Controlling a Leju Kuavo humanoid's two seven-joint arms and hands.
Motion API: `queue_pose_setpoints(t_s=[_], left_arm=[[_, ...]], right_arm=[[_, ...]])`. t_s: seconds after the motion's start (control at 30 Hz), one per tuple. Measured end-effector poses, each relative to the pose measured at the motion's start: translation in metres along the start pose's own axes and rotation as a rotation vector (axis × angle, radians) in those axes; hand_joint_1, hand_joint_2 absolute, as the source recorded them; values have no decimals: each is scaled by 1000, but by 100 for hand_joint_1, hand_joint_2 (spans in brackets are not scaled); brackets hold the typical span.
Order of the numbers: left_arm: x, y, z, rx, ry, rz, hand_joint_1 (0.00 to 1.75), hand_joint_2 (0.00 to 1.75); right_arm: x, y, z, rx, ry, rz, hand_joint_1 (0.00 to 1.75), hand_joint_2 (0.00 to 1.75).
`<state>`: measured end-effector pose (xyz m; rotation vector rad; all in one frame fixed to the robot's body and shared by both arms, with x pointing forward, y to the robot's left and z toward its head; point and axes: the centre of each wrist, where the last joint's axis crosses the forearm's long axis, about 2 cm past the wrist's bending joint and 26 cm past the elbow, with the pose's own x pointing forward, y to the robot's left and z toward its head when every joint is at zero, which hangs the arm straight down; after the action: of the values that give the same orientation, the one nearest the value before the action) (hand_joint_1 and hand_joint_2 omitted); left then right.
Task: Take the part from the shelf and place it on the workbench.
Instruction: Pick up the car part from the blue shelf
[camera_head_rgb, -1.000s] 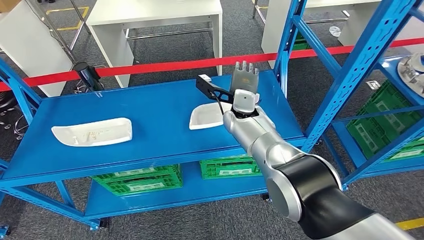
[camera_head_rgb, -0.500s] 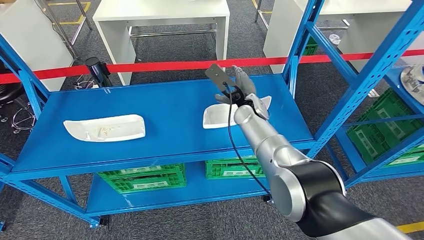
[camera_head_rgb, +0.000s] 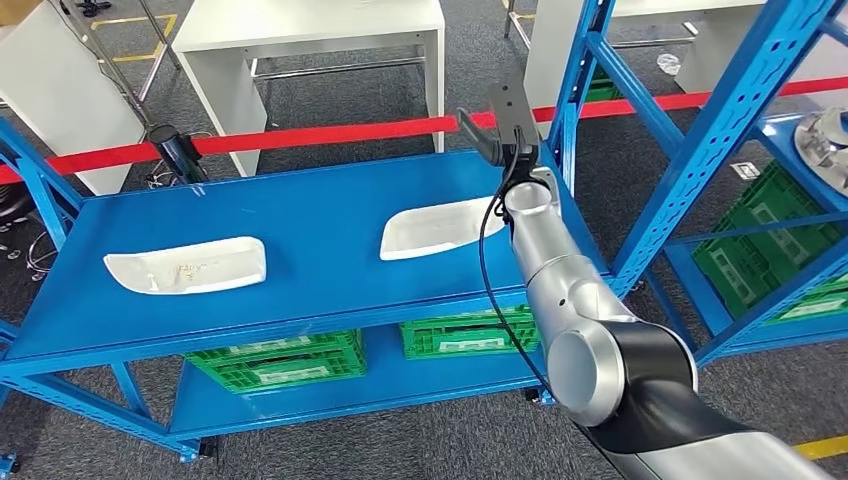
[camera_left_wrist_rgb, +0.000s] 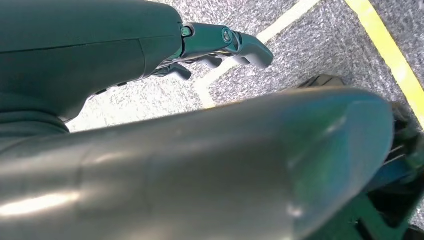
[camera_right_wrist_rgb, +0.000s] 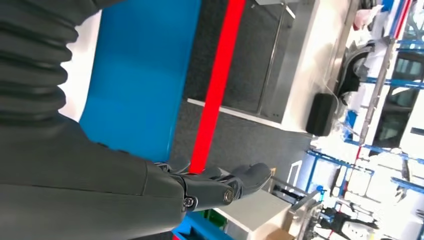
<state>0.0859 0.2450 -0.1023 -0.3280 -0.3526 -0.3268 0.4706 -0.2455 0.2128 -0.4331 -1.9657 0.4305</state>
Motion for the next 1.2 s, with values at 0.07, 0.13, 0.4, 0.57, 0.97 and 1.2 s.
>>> queue_pose_setpoints(t_s=[0.07,0.13,0.4,0.57,0.97,1.2], left_arm=[[0,1,0,1,-1,1,0,0],[1,0,0,0,-4,3,0,0],[3,-1,-1,-2,-6,6,0,0],[2,0,-1,-1,-4,3,0,0],[1,2,0,2,9,-5,0,0],[1,2,0,1,12,-11,0,0]], right_arm=[[0,0,-1,2,21,9,0,175],[2,-1,-2,6,64,44,0,175],[-1,10,7,53,171,262,0,175],[-5,12,11,70,189,300,0,175],[-14,26,28,197,248,478,0,175],[-17,34,35,335,362,669,0,175]])
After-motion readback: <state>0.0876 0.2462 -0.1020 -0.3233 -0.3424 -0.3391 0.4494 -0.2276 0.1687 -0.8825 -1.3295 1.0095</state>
